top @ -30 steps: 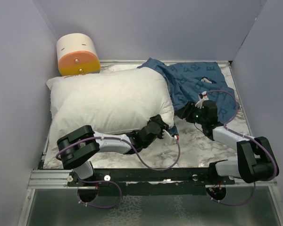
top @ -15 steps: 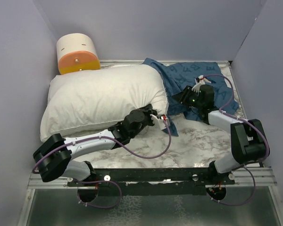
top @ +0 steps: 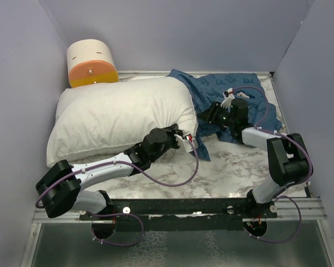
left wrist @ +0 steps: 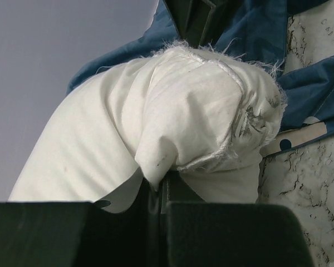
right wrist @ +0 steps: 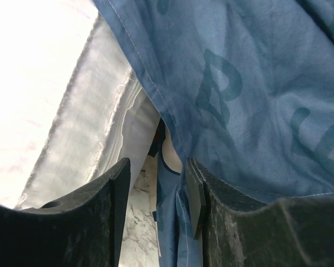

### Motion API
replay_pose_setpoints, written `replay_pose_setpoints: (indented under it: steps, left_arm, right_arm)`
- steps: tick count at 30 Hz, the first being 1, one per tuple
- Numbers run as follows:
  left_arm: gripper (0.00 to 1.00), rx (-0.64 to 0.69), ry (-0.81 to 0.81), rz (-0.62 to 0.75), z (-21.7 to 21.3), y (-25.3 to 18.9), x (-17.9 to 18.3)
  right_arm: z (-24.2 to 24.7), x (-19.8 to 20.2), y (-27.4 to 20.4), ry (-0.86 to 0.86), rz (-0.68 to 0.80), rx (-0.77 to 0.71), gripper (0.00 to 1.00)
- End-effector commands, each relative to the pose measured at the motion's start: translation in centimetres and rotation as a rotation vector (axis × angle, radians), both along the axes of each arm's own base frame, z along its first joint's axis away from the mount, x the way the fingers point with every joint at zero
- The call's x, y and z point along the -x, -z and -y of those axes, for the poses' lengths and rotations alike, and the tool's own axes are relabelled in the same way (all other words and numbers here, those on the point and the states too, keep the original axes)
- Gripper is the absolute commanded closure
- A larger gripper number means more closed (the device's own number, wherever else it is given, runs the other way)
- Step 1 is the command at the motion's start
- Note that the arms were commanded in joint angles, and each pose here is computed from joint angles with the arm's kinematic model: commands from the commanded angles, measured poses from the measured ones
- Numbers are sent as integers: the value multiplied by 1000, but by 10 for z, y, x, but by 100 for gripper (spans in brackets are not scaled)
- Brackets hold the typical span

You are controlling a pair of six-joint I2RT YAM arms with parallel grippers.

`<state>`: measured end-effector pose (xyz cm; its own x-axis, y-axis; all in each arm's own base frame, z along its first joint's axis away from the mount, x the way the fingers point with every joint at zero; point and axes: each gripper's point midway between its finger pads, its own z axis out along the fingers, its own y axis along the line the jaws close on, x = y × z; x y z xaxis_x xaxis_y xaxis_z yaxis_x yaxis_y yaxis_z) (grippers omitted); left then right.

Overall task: Put the pillow into the pillowcase
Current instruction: Stuff the pillow into the pillowcase.

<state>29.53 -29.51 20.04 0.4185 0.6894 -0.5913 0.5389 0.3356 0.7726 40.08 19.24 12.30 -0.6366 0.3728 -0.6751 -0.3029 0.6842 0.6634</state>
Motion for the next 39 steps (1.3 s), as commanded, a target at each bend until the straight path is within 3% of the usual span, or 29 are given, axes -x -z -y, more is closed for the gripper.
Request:
replay_pose_setpoints:
  steps: [1, 13, 17, 19, 21, 25, 30, 35, 39]
  left_arm:
    - [100, 63, -68, 40, -16, -23, -10]
    - [100, 93, -64, 37, -17, -29, -10]
    - [100, 113, -61, 38, -16, -34, -10]
    - [100, 120, -60, 39, -15, -36, -10]
    - [100, 124, -68, 52, -17, -39, -12]
    - [100, 175, -67, 62, -17, -55, -21]
    - [100, 249, -36, 83, -5, -82, -29]
    - [100, 313, 41, 94, 11, -104, -25]
    - [100, 283, 76, 70, 18, -88, -23]
  right_arm:
    - [-8, -6, 20, -35, -11, 82, 55]
    - [-24, -46, 43, -17, -21, 196, 61]
    - [-25, -51, 51, -12, -44, 213, 79]
    - [-23, -44, 48, -11, -37, 209, 93]
    - [-19, -28, 39, -8, -11, 193, 99]
    - [-9, 18, 18, -4, 38, 140, 99]
    - [-23, 67, -21, -117, 104, 23, 99]
    - [-41, 83, -78, -214, 199, -58, 99]
    - [-52, 88, -115, -287, 243, -117, 99]
